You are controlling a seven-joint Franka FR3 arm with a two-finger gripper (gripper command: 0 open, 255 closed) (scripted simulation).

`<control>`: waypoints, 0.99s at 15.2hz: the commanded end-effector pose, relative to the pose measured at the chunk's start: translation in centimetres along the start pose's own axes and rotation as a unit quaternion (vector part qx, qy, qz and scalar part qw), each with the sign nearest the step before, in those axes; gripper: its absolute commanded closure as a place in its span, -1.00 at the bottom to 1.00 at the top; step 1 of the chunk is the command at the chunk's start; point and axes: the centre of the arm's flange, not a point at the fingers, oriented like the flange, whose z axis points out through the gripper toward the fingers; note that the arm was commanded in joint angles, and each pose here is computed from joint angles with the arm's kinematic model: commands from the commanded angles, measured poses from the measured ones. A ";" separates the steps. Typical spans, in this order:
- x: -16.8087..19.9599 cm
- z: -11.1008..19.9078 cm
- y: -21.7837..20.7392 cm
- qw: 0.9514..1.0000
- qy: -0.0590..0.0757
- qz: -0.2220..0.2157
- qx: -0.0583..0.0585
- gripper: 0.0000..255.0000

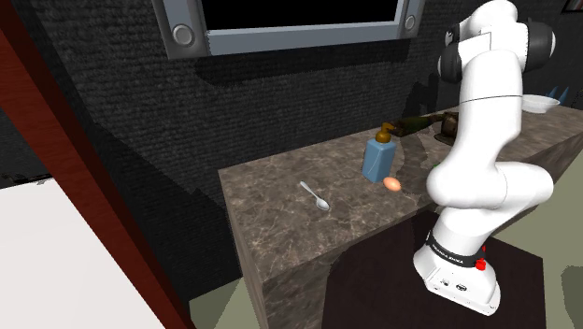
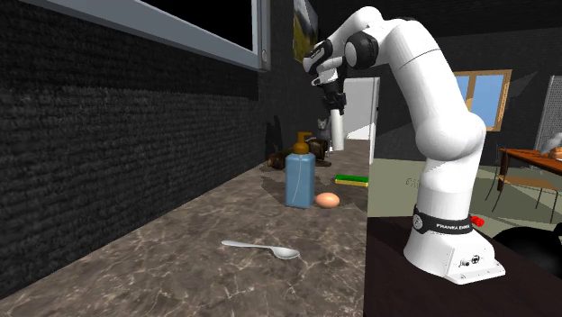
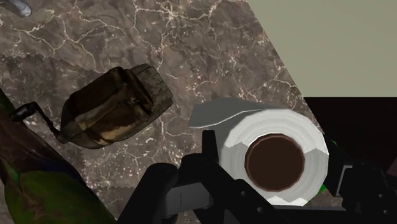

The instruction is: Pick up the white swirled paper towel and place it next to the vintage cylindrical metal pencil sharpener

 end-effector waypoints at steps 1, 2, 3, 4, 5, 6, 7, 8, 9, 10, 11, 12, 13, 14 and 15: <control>0.3 1.0 0.0 1.000 0.000 0.000 0.000 1.00; 0.5 1.5 0.1 1.000 0.000 0.000 0.000 1.00; 0.6 2.0 0.1 1.000 0.000 0.000 0.000 1.00; 0.8 2.5 0.2 1.000 0.000 0.000 0.000 1.00; 0.9 3.0 0.2 1.000 0.000 0.000 0.000 1.00; 1.1 3.5 0.3 1.000 0.000 0.000 0.000 1.00; 1.2 4.0 0.3 1.000 0.000 0.000 0.000 1.00; 1.4 4.6 0.4 1.000 0.000 0.000 0.000 1.00; 1.5 5.1 0.4 1.000 0.000 0.000 0.000 1.00; 1.7 5.6 0.5 1.000 0.000 0.000 0.000 1.00; 1.8 6.1 0.5 1.000 0.000 0.000 0.000 1.00; 2.0 6.6 0.6 1.000 0.000 0.000 0.000 1.00; 2.1 7.1 0.6 1.000 0.000 0.000 0.000 1.00; 2.3 7.6 0.7 1.000 0.000 0.000 0.000 1.00; 2.4 8.1 0.7 1.000 0.000 0.000 0.000 1.00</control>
